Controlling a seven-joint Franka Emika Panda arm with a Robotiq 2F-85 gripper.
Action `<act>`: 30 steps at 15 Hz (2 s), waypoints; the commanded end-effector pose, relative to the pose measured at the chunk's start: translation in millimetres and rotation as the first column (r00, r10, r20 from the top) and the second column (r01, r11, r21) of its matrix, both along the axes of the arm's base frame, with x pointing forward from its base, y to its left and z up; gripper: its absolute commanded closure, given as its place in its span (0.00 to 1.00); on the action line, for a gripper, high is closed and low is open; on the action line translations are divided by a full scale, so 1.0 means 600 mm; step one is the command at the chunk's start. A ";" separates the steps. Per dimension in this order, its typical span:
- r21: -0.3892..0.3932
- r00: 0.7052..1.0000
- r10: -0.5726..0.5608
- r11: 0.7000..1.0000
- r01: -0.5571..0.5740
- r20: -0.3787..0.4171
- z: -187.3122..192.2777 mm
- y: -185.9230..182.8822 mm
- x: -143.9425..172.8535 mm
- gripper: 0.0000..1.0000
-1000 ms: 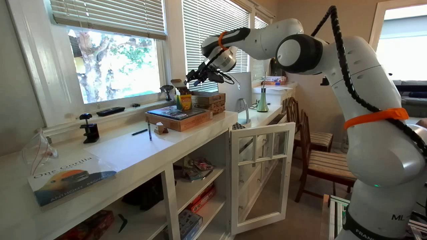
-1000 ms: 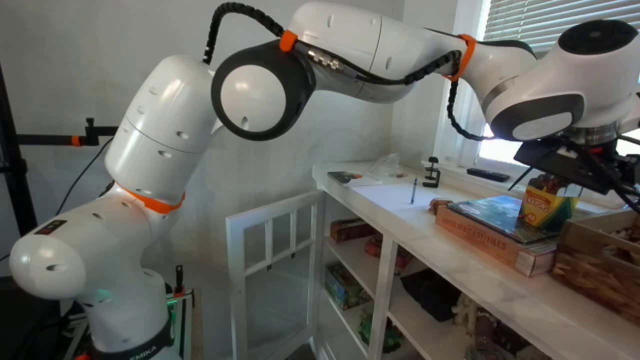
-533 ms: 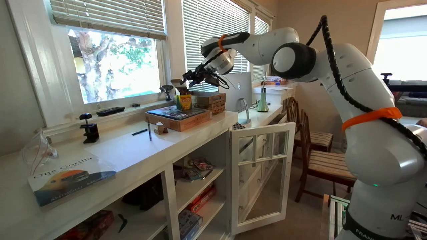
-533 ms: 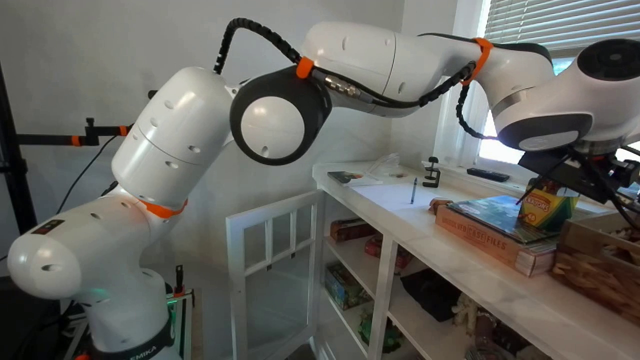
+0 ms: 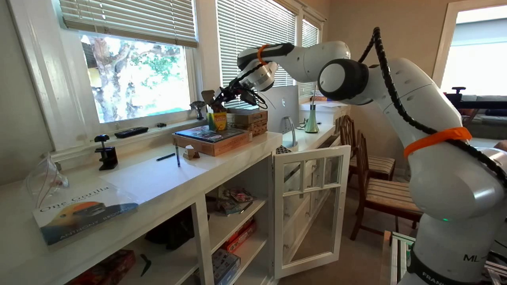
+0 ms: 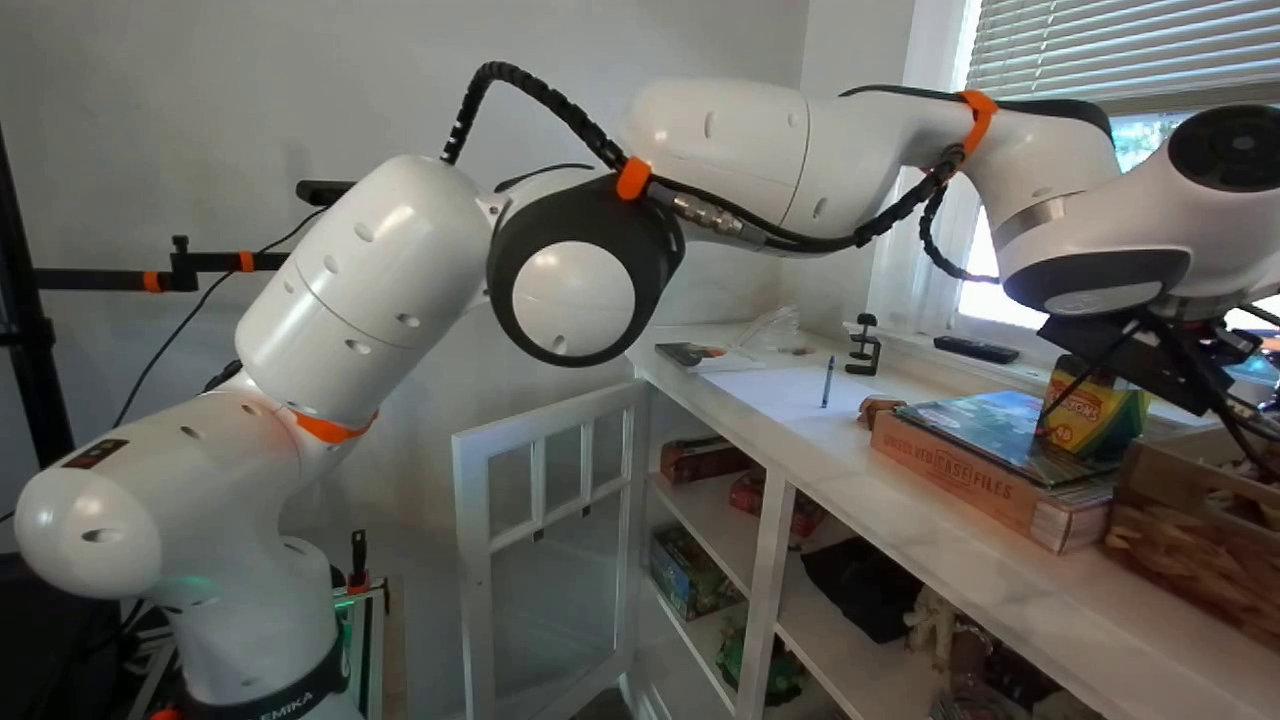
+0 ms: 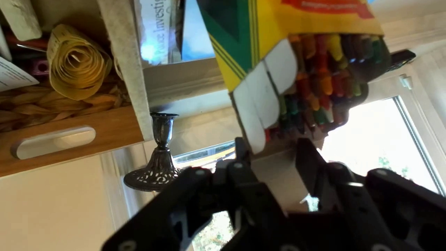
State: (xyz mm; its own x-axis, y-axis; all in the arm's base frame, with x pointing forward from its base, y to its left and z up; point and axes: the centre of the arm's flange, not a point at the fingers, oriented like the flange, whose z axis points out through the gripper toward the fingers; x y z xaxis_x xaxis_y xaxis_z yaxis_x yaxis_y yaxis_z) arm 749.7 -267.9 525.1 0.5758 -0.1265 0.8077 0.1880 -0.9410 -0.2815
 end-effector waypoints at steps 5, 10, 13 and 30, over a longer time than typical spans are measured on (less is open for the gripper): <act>0.051 1.000 -0.004 0.999 0.004 0.003 0.016 -0.012 0.011 1.00; 0.021 1.000 0.002 1.000 -0.003 0.028 0.029 0.003 0.003 1.00; 0.018 0.999 0.015 1.000 -0.016 0.041 0.043 0.026 -0.005 1.00; -0.021 0.999 0.035 0.999 -0.035 -0.003 0.148 0.117 -0.119 1.00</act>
State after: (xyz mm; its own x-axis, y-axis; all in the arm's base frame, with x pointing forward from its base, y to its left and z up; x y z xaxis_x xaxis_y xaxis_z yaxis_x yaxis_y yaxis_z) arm 720.9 -214.1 605.3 0.5517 -0.0782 0.8304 0.2395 -0.9388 -0.2476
